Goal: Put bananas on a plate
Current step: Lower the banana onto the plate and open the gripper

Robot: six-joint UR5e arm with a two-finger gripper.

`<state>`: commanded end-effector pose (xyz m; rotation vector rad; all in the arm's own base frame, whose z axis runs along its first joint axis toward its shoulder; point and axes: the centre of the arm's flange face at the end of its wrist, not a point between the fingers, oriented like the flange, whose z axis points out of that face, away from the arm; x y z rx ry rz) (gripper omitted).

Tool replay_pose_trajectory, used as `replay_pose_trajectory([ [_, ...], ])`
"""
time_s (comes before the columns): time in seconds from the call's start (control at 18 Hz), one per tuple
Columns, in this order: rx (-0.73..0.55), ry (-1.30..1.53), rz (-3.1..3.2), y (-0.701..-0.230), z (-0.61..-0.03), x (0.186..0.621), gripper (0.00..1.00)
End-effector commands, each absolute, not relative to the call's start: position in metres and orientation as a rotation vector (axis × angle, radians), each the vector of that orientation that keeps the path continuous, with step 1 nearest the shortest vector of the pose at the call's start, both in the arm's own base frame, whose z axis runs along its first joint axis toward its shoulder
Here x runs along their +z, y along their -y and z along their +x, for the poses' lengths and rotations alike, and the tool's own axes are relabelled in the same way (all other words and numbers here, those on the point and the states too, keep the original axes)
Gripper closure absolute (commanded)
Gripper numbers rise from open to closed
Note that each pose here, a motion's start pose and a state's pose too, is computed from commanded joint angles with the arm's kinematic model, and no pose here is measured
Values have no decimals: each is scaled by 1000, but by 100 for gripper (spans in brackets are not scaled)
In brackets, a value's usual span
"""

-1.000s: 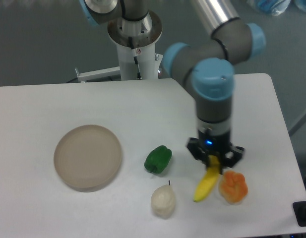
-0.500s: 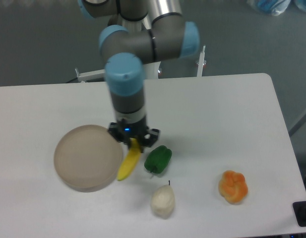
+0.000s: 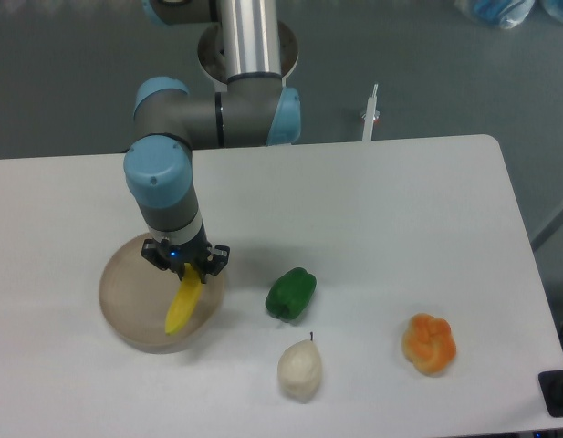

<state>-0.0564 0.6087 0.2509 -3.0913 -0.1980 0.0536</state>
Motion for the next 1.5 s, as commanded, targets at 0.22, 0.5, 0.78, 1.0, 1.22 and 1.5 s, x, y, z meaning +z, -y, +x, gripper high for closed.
replay_pose_trajectory([
  [0.22,48,132,-3111,-612,-45,237,67],
  [0.5,42,94,-3132,-614,-32,224,67],
  [0.78,37,22,-3154,-611,-31,214,67],
  [1.0,44,22,-3137,-614,-29,214,67],
  [1.22,44,17,-3142,-618,-31,207,67],
  [1.5,42,12,-3148,-619,-31,202,67],
])
